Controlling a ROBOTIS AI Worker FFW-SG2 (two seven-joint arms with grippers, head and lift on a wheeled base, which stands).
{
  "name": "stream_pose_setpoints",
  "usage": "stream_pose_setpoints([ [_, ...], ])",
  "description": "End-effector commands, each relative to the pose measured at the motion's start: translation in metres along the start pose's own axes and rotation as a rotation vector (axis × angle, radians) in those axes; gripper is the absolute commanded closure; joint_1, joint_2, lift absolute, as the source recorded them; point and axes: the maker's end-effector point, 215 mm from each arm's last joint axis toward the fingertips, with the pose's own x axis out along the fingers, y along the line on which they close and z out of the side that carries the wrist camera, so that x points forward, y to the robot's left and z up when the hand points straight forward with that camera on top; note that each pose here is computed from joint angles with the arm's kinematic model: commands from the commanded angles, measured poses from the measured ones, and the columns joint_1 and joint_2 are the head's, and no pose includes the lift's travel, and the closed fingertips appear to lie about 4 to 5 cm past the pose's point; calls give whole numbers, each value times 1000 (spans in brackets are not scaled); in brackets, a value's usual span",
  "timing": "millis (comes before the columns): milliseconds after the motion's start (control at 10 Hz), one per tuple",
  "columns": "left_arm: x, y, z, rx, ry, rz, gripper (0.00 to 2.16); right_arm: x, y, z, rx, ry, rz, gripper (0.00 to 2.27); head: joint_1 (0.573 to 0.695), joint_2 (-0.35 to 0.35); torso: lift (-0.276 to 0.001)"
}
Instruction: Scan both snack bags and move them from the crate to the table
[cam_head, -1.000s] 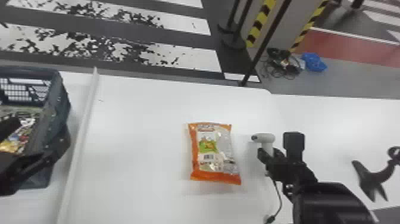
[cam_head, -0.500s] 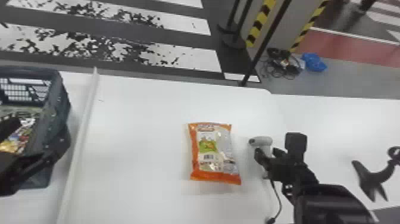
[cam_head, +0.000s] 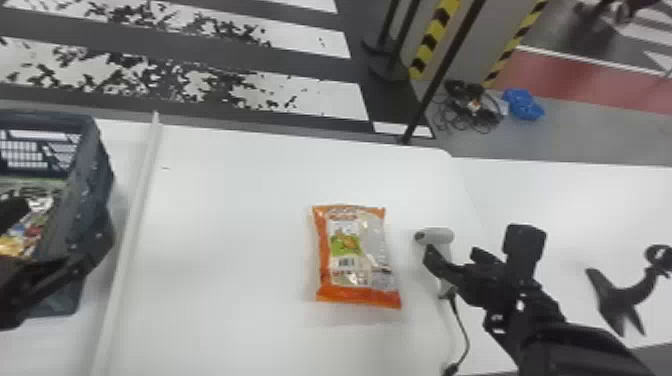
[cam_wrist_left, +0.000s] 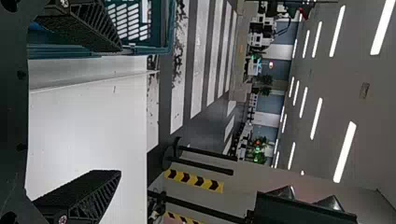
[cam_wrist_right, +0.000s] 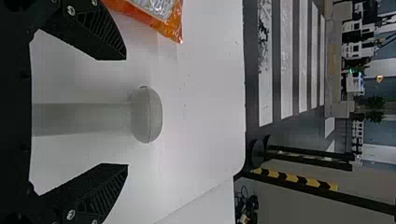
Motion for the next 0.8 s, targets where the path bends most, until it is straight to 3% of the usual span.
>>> stream_pose_setpoints([
  [0, -1, 1, 0, 1, 0, 1, 60, -10, 11, -3, 125, 17, 108, 120, 695, -274, -88],
  [400, -1, 1, 0, 1, 0, 1, 60, -20, 61, -18, 187, 116, 350, 107, 695, -216, -88],
  [700, -2, 2, -3, 3, 7, 2, 60, -20, 86, -35, 187, 207, 461, 103, 695, -166, -88],
])
